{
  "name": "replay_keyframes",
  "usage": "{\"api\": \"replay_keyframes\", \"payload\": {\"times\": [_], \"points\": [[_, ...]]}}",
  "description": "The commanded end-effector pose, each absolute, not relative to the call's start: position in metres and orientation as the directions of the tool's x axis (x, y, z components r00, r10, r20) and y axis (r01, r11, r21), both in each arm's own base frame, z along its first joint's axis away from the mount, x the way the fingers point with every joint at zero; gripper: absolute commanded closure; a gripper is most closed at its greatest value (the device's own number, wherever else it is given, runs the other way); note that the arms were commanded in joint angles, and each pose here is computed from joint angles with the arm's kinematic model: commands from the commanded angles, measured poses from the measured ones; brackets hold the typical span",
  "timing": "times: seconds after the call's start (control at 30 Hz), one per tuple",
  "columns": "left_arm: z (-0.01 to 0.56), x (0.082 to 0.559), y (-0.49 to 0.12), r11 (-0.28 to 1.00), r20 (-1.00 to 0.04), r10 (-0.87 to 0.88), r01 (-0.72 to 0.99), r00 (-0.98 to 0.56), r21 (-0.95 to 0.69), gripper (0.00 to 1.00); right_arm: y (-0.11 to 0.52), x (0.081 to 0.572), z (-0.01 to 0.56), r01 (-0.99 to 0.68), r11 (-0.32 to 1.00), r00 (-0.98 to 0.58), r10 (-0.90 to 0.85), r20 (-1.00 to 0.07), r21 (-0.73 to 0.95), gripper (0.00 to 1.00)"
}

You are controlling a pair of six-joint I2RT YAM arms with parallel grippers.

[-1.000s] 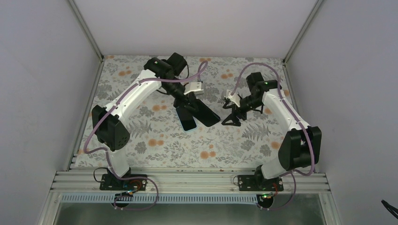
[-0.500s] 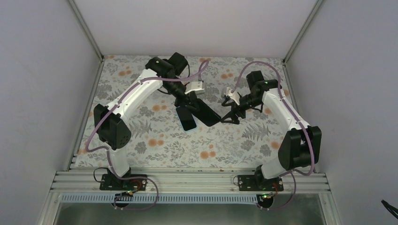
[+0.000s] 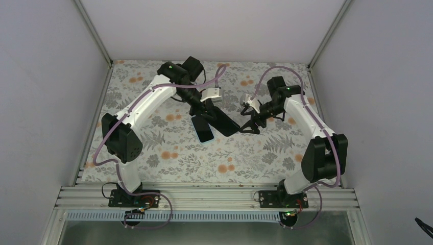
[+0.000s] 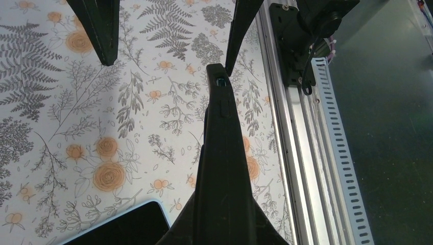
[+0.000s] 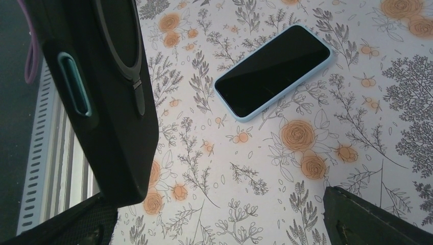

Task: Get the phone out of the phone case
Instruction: Remove the phone case from the phone.

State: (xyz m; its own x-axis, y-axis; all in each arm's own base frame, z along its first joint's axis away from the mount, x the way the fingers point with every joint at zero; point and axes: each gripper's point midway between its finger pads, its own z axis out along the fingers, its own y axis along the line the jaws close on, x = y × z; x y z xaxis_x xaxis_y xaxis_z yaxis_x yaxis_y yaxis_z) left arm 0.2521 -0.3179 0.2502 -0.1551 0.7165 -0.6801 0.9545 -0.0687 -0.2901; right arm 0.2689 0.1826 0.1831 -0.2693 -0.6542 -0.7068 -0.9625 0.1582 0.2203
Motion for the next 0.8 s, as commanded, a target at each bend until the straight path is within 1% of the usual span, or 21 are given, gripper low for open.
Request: {"api": "replay_keyframes", "payload": {"times": [0.0,0.77], "points": [[0.269,0.245,-0.321,-0.115,-0.732,0.670,0.955,-0.129,-0.273,0.98,0.179,0.278,0.192,-0.969,0.163,-0.247,-0.647,-0.722,0.186,0.02],[0.271,0.245,-0.322,-0.120,-0.740,0.659,0.952,-0.136,-0.281,0.98,0.179,0.289,0.193,-0.967,0.173,-0.257,-0.636,-0.728,0.190,0.02]]}}
